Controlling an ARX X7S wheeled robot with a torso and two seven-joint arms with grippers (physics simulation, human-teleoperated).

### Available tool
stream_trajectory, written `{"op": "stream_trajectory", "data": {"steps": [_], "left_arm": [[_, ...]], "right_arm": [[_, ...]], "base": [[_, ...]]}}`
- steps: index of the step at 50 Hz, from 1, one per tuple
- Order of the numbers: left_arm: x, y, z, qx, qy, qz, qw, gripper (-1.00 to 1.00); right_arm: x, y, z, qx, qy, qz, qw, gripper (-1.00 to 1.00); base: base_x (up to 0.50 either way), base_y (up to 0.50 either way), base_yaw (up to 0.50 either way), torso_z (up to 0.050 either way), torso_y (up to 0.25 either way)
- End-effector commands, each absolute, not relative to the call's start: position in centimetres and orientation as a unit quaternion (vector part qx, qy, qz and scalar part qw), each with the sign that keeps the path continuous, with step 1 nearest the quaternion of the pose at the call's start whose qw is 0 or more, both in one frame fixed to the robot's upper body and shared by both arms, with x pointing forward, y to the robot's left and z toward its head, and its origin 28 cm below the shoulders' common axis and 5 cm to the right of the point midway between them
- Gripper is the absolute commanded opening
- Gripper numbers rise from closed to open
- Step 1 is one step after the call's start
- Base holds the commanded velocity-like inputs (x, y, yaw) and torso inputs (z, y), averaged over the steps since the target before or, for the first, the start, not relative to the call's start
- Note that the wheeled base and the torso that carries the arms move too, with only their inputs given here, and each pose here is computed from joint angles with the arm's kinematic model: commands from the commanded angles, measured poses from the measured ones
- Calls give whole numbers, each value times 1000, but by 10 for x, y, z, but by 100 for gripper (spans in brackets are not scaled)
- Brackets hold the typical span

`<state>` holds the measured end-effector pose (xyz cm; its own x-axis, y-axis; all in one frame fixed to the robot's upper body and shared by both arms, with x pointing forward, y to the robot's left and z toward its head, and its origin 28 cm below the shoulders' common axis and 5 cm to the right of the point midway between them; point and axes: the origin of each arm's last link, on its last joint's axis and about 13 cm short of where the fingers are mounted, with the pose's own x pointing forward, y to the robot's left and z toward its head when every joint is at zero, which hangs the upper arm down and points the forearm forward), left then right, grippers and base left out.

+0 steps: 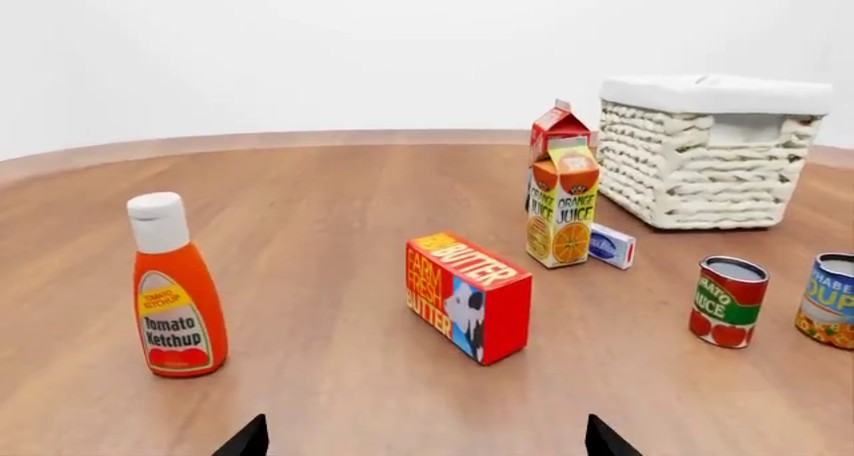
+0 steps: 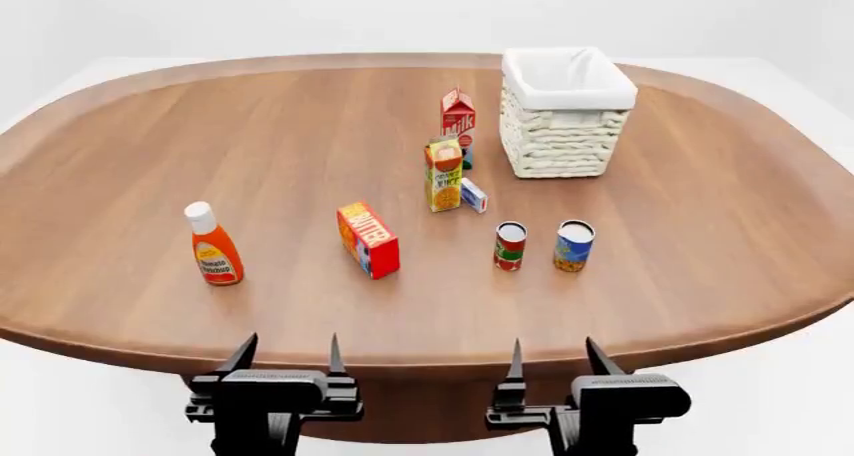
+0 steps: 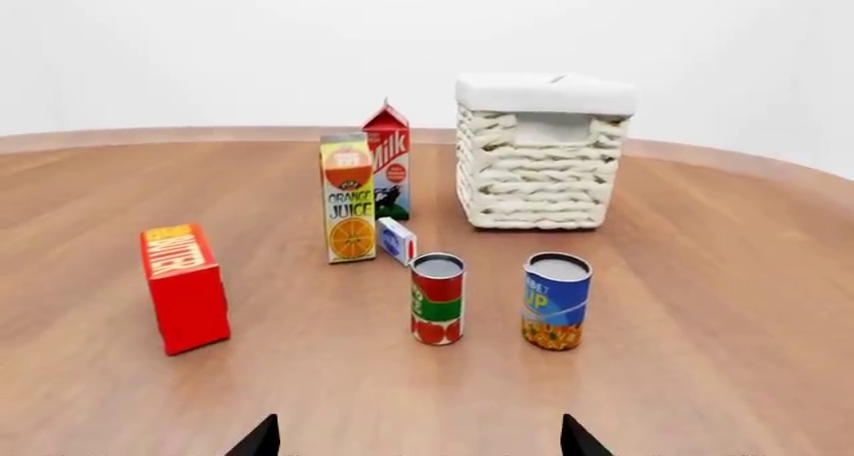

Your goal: Pick up the cream cheese box and the butter, and put them in the basket.

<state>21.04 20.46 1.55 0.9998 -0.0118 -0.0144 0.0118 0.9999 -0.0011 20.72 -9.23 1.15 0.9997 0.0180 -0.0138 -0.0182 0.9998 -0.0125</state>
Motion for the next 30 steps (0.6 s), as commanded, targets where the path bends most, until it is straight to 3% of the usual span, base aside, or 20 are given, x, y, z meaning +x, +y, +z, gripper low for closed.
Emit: {"op": "stream_trajectory", "data": {"steps": [1,5,8,13,15,17,22,30], "left_arm": [[210,206,19,-2,-1,-1,1000,100],[206,214,41,5,-56,27,998,100],[195,229,76,33,-142,80,986,100],[168,256,123,49,-267,189,944,100],[168,256,123,49,-267,189,944,100],[154,264,138,55,-318,228,919,100],[141,266,148,65,-366,251,894,100],[129,270,157,68,-404,266,873,100]], "right_arm": [[207,-93,13,-4,6,10,1000,100],[211,-98,30,6,-33,-1,999,100],[214,-114,67,42,-123,-46,991,100],[205,-137,128,41,-315,-110,942,100],[202,-140,134,39,-338,-122,932,100],[194,-144,149,35,-404,-145,902,100],[188,-141,155,36,-428,-132,893,100],[174,-143,172,-9,-515,-153,843,100]], "base": [[0,0,0,0,0],[0,0,0,0,0],[0,0,0,0,0],[0,0,0,0,0],[0,0,0,0,0],[0,0,0,0,0],[0,0,0,0,0],[82,0,0,0,0]]}}
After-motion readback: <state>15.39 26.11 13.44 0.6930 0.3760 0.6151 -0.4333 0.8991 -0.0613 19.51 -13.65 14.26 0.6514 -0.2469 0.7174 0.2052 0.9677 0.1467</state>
